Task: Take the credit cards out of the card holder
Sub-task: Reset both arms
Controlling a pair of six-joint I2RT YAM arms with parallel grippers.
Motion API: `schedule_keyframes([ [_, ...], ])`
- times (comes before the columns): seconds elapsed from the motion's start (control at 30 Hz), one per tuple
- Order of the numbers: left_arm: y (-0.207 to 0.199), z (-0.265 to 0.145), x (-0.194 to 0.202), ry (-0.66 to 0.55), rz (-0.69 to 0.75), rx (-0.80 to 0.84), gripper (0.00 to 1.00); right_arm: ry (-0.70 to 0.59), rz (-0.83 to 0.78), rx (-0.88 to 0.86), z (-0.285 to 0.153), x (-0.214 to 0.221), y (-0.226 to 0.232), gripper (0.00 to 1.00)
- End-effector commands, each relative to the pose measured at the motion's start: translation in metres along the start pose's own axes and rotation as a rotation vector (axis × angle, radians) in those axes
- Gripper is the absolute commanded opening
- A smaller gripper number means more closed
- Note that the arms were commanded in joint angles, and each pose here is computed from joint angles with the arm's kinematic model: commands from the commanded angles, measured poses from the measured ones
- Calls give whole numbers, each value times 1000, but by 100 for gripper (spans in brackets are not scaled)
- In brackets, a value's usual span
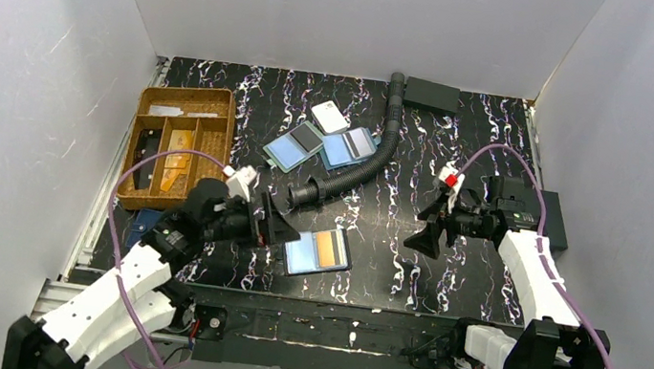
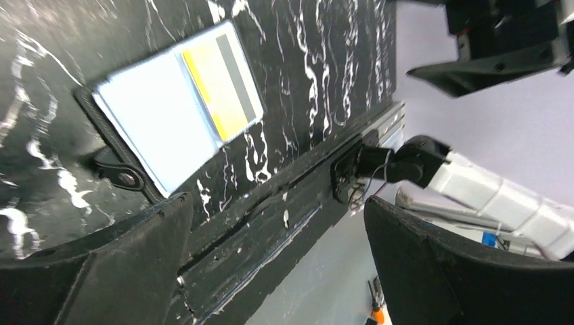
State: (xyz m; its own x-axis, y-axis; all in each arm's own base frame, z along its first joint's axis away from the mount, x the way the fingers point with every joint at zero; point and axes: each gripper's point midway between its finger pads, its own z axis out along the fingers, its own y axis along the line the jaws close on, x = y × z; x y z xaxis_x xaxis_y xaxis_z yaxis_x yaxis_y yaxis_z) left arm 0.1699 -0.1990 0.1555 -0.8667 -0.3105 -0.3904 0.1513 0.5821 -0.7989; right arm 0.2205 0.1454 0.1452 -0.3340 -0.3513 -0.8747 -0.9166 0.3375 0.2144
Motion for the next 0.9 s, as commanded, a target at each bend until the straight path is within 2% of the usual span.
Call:
schedule_keyframes([
  [0.0, -11, 23, 14, -18, 37, -25, 96, -34, -2, -20, -2, -1, 3, 98],
  [0.27, -26, 51, 34, 20, 103, -19, 95, -44, 17, 10, -8, 1, -2, 98],
  [0.47, -16, 57, 42, 11, 105, -56, 95, -38, 41, -18, -5, -3, 2, 98],
  [0.73, -10, 52, 36, -58, 92, -51, 96, 141, 6, -135, 38, -4, 28, 96],
  [0.87, -17, 53, 32, -95, 53, 0, 97, 179, 43, -151, 72, -17, 44, 96],
])
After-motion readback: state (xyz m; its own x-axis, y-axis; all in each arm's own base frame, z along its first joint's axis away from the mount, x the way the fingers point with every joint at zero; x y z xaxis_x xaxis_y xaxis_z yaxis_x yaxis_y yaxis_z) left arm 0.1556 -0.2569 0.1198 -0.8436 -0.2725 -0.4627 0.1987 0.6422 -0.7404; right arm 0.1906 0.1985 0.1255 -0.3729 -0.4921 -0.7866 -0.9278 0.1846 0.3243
